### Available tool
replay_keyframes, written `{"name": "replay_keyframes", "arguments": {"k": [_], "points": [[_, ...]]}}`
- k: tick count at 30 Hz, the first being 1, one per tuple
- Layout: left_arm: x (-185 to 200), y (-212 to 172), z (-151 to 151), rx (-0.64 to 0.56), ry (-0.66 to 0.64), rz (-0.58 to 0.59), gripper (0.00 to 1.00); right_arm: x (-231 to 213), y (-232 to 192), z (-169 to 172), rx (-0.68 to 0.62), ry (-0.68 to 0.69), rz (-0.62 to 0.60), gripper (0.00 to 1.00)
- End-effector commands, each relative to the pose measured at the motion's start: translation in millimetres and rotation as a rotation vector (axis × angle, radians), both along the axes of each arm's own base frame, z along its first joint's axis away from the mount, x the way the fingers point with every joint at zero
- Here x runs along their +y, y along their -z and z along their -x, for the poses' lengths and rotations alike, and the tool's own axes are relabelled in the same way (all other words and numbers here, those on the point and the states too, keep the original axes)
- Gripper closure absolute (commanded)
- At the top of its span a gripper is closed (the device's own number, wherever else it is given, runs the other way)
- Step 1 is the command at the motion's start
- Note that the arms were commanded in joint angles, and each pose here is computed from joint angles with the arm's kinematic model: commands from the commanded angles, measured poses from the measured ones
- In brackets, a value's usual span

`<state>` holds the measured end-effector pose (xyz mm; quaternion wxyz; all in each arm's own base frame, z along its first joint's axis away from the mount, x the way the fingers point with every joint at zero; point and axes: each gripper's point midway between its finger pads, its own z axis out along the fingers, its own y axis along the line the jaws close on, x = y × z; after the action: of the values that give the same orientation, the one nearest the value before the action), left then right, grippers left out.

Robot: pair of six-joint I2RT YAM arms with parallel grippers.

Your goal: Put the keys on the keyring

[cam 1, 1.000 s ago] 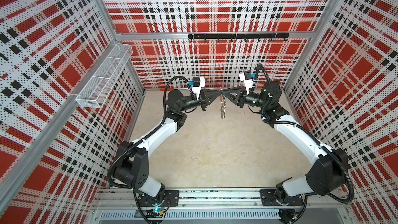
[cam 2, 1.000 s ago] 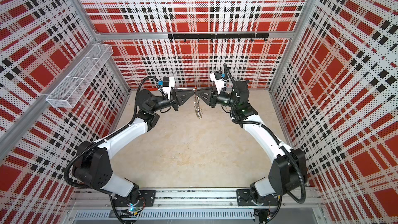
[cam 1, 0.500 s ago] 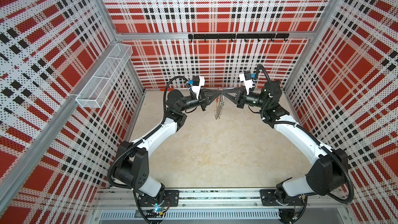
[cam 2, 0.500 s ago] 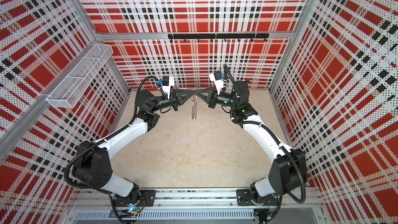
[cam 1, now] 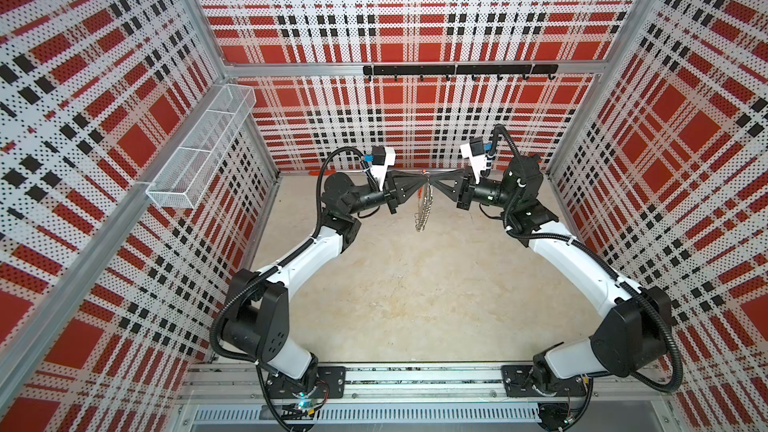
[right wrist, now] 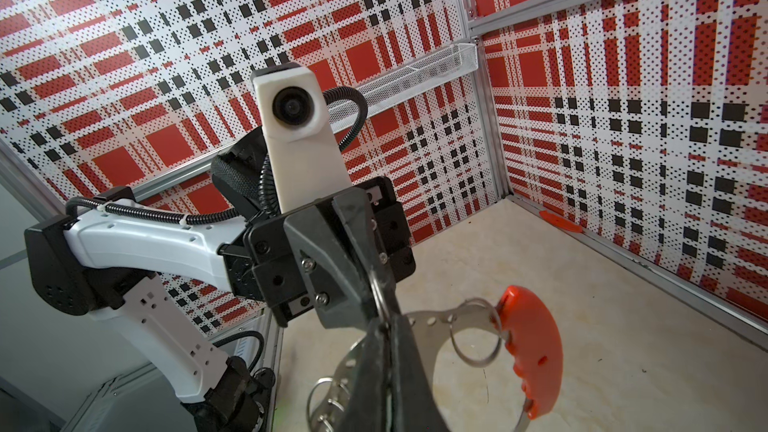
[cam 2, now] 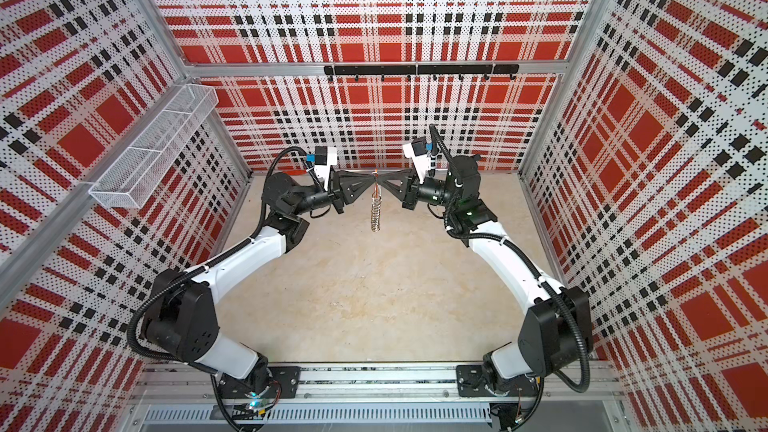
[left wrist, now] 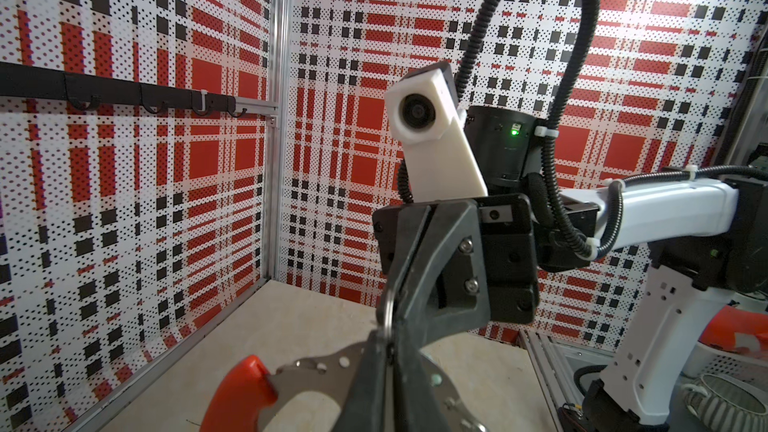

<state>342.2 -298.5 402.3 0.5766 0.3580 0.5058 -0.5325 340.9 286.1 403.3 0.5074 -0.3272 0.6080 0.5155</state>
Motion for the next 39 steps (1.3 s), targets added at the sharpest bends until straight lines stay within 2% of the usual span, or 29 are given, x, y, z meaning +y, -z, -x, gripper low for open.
{"name": "replay_keyframes", "arguments": {"k": [1, 3, 8, 11, 13, 16, 19, 30, 39], "points": [[3, -9, 5, -0.066, 0.014, 0.007, 0.83, 0, -8, -3, -0.058, 0.031, 0.032, 1.0], [7, -7, 4, -0.075, 0.002, 0.0, 0.77, -1, -5, -5, -0.066, 0.043, 0.054, 1.0], [18, 0, 1, -0.122, -0.061, -0.057, 0.7, -3, 5, -14, -0.092, 0.087, 0.122, 1.0], [19, 17, -12, -0.159, -0.147, -0.202, 0.66, -4, 13, -19, -0.113, 0.121, 0.191, 1.0], [18, 34, -18, -0.187, -0.19, -0.345, 0.64, -6, 19, -22, -0.139, 0.152, 0.246, 1.0], [15, 53, -18, -0.267, -0.192, -0.527, 0.64, -6, 26, -24, -0.167, 0.177, 0.298, 1.0], [14, 61, -11, -0.347, -0.157, -0.641, 0.67, -4, 32, -24, -0.182, 0.182, 0.329, 1.0], [9, 39, -7, -0.5, -0.129, -0.716, 0.64, 3, 38, -19, -0.184, 0.157, 0.338, 1.0], [3, 48, -15, -0.47, -0.03, -0.819, 0.61, 10, 42, -13, -0.215, 0.141, 0.352, 1.0]]}}
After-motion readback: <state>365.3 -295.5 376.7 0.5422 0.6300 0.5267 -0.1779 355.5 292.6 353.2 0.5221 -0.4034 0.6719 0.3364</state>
